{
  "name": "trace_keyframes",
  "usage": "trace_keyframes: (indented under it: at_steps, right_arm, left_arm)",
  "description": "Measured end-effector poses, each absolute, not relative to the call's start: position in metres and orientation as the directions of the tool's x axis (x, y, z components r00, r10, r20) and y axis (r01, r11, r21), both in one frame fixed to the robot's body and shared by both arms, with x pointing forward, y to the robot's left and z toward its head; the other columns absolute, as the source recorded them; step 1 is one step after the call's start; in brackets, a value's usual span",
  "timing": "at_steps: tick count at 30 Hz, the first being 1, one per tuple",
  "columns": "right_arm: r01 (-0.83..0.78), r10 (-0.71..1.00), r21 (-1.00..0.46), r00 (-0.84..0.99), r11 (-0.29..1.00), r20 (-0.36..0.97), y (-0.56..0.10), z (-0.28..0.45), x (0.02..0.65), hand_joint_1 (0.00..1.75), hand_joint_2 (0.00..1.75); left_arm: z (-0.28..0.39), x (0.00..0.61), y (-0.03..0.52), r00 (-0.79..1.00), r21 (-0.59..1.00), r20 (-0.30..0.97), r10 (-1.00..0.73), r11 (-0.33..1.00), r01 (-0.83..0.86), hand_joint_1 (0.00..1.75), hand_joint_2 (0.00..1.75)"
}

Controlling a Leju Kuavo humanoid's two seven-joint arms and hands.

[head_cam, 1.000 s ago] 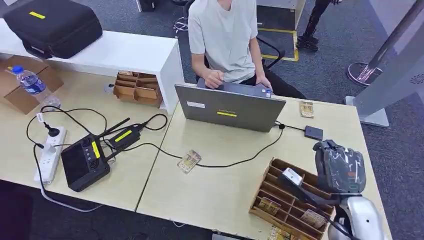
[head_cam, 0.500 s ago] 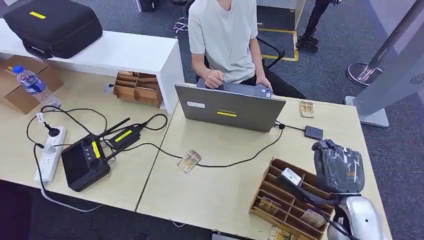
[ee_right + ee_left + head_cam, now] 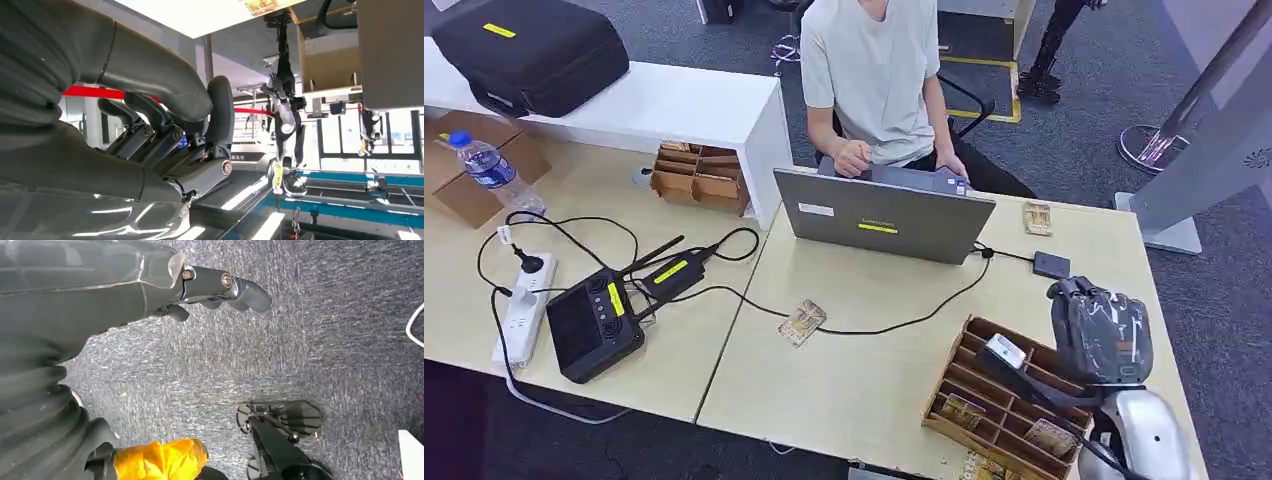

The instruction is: Pass the card to the sensor for recognition and then transmit it.

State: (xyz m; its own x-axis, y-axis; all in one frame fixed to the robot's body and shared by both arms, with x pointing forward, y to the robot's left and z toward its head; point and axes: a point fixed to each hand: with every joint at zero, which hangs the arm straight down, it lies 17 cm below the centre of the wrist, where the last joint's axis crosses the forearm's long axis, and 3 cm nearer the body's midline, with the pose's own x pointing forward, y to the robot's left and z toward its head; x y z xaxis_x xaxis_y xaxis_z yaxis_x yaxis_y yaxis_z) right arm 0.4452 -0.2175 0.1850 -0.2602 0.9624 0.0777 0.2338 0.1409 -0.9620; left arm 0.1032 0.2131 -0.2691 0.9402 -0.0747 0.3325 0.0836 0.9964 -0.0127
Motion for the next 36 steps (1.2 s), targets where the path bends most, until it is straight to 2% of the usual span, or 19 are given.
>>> trace_keyframes:
  at_steps: [11, 17, 22, 36]
  right_arm:
    - [0.274, 0.960, -0.951, -0.273, 0.143, 0.065, -0.205, 0.192, 0.422, 1.75, 1.75]
    - [0.460, 0.969, -0.880, -0.247, 0.123, 0.006, -0.248, 0.282, 0.422, 1.75, 1.75]
    - [0.541, 0.968, -0.837, -0.244, 0.086, -0.058, -0.251, 0.310, 0.401, 1.75, 1.75]
    - [0.542, 0.970, -0.839, -0.229, 0.055, -0.085, -0.252, 0.304, 0.381, 1.75, 1.75]
  left_arm:
    - [-0.271, 0.099, 0.222, 0.944, -0.008, 0.319, -0.085, 0.996, 0.092, 0.00, 1.75]
    - [-0.272, 0.096, 0.228, 0.948, -0.006, 0.314, -0.056, 0.998, 0.061, 0.00, 1.75]
    - [-0.272, 0.094, 0.230, 0.949, -0.002, 0.311, -0.047, 0.999, 0.050, 0.00, 1.75]
    - [-0.273, 0.093, 0.232, 0.951, 0.008, 0.306, -0.047, 0.999, 0.047, 0.00, 1.75]
